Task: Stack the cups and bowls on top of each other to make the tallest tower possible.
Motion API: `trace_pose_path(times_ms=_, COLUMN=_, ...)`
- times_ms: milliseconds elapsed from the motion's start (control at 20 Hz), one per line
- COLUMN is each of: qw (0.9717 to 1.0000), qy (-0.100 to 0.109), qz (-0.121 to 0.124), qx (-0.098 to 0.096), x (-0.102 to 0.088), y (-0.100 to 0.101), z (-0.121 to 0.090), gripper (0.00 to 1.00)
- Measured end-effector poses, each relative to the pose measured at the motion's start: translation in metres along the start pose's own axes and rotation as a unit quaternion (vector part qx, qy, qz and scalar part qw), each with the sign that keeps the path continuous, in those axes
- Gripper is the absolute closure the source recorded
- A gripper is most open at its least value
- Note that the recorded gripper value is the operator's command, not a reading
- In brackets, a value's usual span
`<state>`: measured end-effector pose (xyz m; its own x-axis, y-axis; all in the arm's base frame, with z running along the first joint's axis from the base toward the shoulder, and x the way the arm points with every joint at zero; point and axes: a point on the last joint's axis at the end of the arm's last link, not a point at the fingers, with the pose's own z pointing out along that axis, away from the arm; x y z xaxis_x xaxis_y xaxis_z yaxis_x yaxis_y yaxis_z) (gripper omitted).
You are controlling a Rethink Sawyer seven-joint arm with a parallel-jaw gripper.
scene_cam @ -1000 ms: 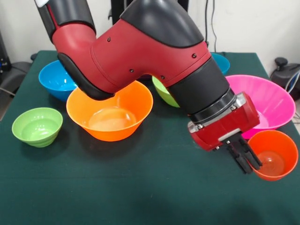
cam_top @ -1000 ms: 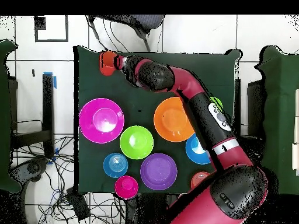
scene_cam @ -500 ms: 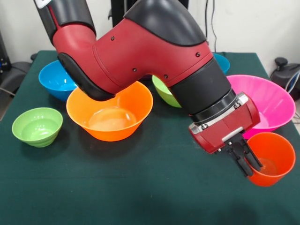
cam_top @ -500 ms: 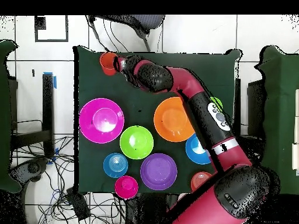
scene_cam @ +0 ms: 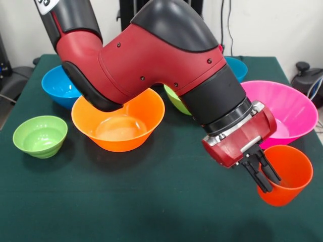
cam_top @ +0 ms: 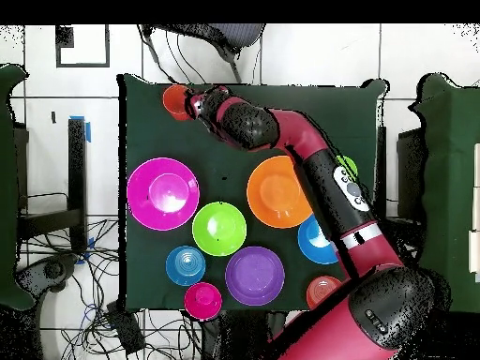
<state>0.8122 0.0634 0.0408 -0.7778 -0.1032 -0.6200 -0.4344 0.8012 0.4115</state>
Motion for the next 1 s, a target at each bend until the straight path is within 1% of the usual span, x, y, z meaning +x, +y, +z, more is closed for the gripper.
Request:
trace_pose_path(times_ms=50, qw=1.0, qy=0.0, qz=-0.008, qx=-0.001, x=0.0014, y=-0.0002, z=0.0009, gripper=1.0)
trace_pose_path(times_ms=200, qw=0.9999, qy=0.001, qz=-0.015, qx=-0.002, x=0.0028, y=-0.0003, z=0.0018, gripper=1.0)
trace_pose_path(times_ms=700, qw=0.9998, qy=0.001, qz=-0.019, qx=-0.001, x=0.005, y=-0.0008, z=0.0028, gripper=1.0)
trace_pose_path(times_ms=1000, qw=0.9995, qy=0.004, qz=-0.03, qx=0.005, x=0.0086, y=-0.0015, z=0.0043, gripper=1.0)
